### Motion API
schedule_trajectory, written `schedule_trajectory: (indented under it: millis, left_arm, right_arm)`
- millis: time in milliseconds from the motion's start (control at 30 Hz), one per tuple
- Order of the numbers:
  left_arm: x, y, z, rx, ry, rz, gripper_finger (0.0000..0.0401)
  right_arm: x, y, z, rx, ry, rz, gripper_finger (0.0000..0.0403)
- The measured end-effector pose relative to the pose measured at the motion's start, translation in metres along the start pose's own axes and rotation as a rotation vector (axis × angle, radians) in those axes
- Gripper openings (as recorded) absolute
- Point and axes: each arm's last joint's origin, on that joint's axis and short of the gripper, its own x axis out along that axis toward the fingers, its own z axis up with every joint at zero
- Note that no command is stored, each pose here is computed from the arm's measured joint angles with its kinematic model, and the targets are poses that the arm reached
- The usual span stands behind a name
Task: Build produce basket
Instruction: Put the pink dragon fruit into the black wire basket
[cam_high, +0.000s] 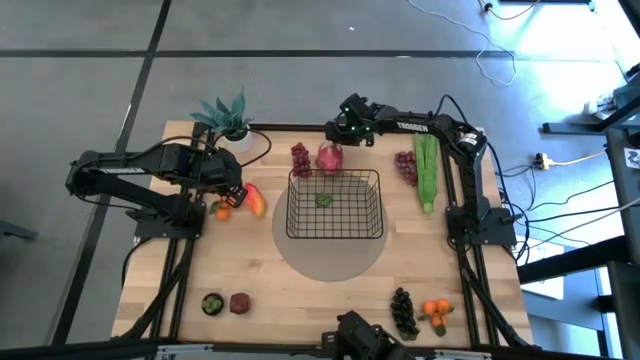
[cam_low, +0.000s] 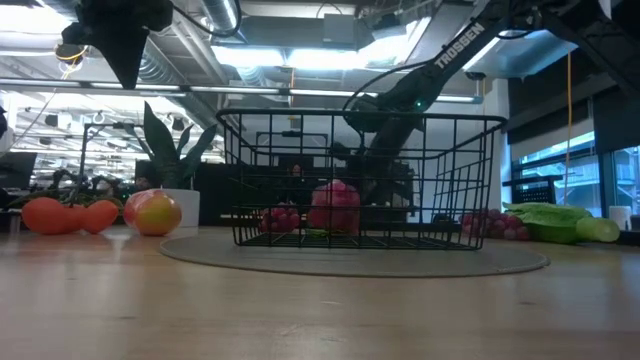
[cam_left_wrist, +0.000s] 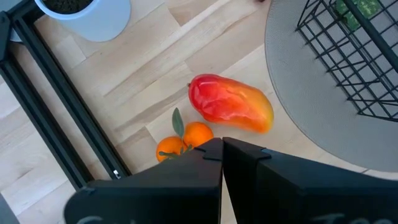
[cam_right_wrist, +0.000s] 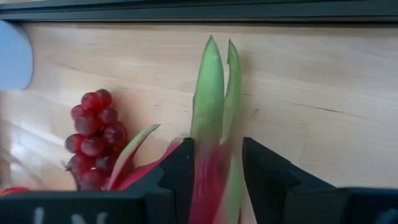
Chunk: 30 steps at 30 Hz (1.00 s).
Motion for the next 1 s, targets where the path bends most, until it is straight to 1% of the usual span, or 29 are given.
schedule_trajectory:
  millis: [167,233,367,500,600,700,800,867,1000]
  left_arm:
    - [0.000,0.000,0.000,0.000,0.000,0.000,0.0000]
    - [0.000,0.000,0.000,0.000,0.000,0.000,0.0000]
    - [0.000,0.000,0.000,0.000,0.000,0.000,0.0000]
    - [0.000,0.000,0.000,0.000,0.000,0.000,0.0000]
    - [0.000,0.000,0.000,0.000,0.000,0.000,0.0000]
    - [0.000,0.000,0.000,0.000,0.000,0.000,0.0000]
    - [0.000,0.000,0.000,0.000,0.000,0.000,0.0000]
    - [0.000,0.000,0.000,0.000,0.000,-0.001,0.0000]
    - [0.000,0.000,0.000,-0.001,0.000,-0.001,0.0000]
  right_arm:
    - [0.000,0.004,0.001,-0.037,0.019,0.072,0.0119]
    - [0.000,0.005,0.001,-0.040,0.027,0.081,0.0119]
    - [0.000,0.004,0.000,-0.059,0.035,0.068,0.0119]
    - [0.001,0.003,-0.003,-0.067,0.013,0.017,0.0119]
    - [0.002,0.006,-0.005,-0.101,0.005,0.027,0.0119]
    - [0.006,0.006,-0.008,-0.113,0.000,0.005,0.0118]
    - [0.013,0.004,-0.011,-0.104,0.028,0.000,0.0107]
    - [0.014,0.003,-0.011,-0.120,0.030,0.004,0.0094]
    - [0.014,0.004,-0.010,-0.169,0.029,0.006,0.0050]
